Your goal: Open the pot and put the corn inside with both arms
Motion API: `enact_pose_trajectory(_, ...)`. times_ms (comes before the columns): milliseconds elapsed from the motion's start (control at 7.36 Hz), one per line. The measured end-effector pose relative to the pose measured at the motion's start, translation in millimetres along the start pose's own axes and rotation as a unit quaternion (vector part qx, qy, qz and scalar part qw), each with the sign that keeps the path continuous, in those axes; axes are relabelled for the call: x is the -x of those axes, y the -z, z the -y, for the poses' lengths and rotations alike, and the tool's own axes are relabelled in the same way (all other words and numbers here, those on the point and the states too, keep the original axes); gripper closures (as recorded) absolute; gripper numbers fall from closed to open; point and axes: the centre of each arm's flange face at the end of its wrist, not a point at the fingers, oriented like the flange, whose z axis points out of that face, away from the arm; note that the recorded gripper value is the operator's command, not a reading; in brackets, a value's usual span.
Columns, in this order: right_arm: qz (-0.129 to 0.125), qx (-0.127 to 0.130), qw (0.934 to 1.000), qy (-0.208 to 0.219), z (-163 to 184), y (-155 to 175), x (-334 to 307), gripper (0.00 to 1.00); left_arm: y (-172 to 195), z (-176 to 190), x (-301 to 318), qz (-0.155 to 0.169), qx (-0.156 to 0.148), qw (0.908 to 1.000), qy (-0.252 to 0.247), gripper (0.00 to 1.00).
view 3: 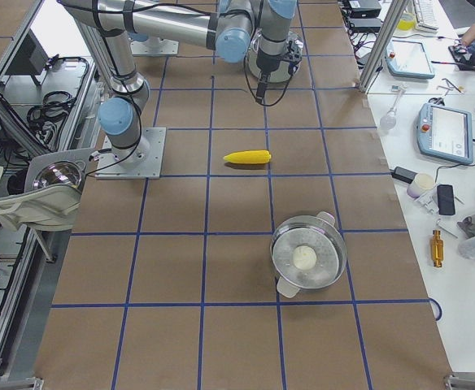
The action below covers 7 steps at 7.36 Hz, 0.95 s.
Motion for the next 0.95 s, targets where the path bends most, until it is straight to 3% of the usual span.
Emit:
enact_pose_trajectory(407,0.003,-0.039,0.9984,0.042,12,-72,-34,0.00,-23,-4,-5,0.025,0.014,0.9995,-0.011,0.10)
enact_pose_trajectory(543,0.003,-0.043,0.9975,0.055,12,-99,-46,0.00,-25,-4,-5,0.028,0.014,0.9994,-0.014,0.31)
enact_pose_trajectory(679,0.000,-0.046,0.9961,0.076,12,-124,-53,0.00,-26,-4,-4,0.031,0.013,0.9993,-0.018,0.64)
enact_pose_trajectory(951,-0.006,-0.058,0.9887,0.138,7,-166,-56,0.00,-27,-3,-2,0.043,0.011,0.9987,-0.024,0.78)
